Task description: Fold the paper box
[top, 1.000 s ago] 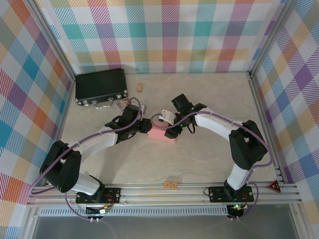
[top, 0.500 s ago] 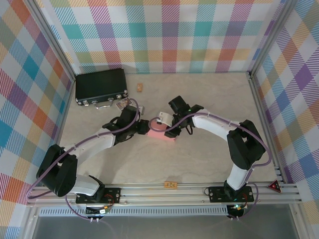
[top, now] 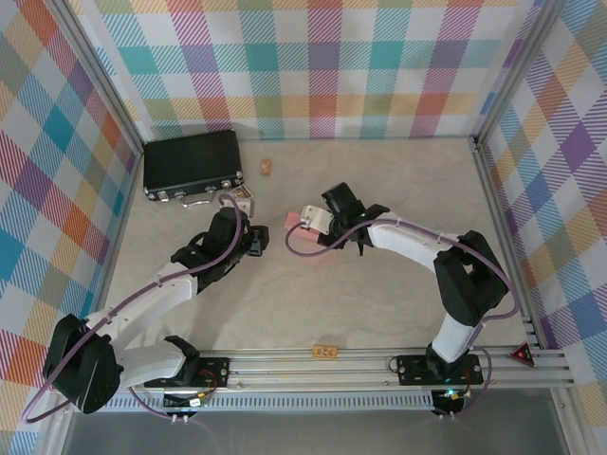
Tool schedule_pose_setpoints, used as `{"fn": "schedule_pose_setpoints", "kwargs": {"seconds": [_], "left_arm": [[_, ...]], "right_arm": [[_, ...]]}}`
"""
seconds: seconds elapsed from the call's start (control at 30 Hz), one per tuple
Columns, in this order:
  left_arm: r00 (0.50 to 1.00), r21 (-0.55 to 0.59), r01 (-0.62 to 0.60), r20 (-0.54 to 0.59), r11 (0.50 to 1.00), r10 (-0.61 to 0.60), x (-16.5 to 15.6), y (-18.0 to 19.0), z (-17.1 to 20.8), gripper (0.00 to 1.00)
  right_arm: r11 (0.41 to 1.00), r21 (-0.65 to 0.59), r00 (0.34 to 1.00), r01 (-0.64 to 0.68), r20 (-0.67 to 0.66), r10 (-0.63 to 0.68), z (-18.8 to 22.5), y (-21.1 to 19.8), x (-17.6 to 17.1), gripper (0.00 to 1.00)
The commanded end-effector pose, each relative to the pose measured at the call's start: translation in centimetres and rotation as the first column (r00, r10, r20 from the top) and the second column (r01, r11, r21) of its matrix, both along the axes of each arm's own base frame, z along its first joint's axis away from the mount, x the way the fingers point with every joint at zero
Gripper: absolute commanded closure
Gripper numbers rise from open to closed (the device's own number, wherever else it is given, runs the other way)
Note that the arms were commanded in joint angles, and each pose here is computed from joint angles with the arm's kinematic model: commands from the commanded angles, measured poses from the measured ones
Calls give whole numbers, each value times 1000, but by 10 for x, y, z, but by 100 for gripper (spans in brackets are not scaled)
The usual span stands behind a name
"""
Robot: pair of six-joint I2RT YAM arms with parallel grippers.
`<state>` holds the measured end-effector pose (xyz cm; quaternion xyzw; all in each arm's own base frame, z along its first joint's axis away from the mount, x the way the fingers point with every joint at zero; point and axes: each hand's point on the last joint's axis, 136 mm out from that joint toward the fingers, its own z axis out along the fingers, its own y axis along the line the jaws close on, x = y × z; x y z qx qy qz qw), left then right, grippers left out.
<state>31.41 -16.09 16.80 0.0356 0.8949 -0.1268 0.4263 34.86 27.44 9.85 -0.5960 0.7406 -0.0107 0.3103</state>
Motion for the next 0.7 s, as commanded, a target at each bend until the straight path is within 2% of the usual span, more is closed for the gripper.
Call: {"fn": "schedule_pose_setpoints", "kwargs": {"seconds": [0.0, 0.13, 0.3, 0.47, 0.6, 0.67], "left_arm": [[998, 57, -56, -1, 997, 56, -5, 19, -6, 56], [997, 68, -81, 7, 994, 81, -8, 26, -6, 56], [995, 72, -104, 14, 992, 103, -10, 32, -7, 56], [992, 78, -126, 23, 989, 125, -11, 37, -7, 56], [990, 86, -137, 28, 987, 135, -11, 39, -7, 56], [990, 91, -143, 30, 985, 141, -11, 41, -7, 56]], "right_arm": [[998, -50, 978, 23, 210, -12, 16, -7, 29, 60], [992, -118, 929, 48, 369, -1, 15, -17, 49, 60], [989, -143, 875, 25, 482, 48, 8, -18, 51, 58], [990, -139, 860, -5, 505, 75, 2, -17, 37, 49], [992, -120, 890, -24, 449, 76, -10, -18, 19, 43], [992, -118, 907, -33, 413, 79, -19, -19, 10, 37]]}}
